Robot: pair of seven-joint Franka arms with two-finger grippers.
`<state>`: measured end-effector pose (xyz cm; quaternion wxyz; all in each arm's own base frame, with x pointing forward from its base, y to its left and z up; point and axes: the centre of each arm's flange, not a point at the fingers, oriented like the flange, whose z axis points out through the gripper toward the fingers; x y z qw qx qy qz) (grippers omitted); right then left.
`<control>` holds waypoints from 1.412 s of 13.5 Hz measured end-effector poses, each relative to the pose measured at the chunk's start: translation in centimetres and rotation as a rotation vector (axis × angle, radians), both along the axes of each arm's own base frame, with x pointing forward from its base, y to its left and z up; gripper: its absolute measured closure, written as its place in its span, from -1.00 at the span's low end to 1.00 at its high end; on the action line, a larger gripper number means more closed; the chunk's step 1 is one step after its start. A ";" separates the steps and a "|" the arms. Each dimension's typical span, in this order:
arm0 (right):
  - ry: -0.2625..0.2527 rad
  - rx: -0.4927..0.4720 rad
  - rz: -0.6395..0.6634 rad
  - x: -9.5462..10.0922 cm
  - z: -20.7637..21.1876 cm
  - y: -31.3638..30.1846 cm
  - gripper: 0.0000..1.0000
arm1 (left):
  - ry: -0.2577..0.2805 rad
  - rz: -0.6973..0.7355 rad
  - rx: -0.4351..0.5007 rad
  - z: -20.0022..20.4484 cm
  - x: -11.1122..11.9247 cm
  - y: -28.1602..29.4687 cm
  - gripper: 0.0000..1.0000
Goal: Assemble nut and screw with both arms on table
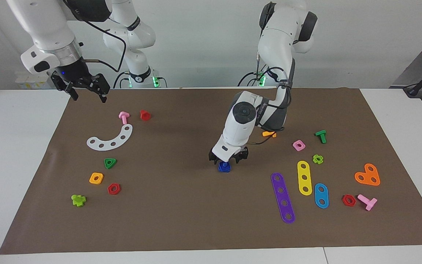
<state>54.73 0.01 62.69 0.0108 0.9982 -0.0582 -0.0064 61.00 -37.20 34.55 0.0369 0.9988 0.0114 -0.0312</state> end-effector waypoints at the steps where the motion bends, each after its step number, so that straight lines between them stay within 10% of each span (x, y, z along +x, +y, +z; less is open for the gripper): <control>1: 0.000 0.000 0.000 0.0 0.0 0.0 -1.00 | 0.028 0.023 0.020 1.3 1.0 1.8 -1.00; 5: 0.000 0.000 0.000 0.0 0.0 0.0 -1.00 | 0.015 -0.004 0.002 11.1 3.6 12.4 -1.00; 12: 0.002 0.003 -0.002 0.0 -0.1 0.0 -1.00 | 0.025 -0.143 -0.030 16.3 -1.5 34.6 -1.00; 19: 0.003 0.003 -0.001 0.0 -0.1 0.1 -1.00 | -0.065 -0.109 0.101 25.9 -6.0 35.8 -1.00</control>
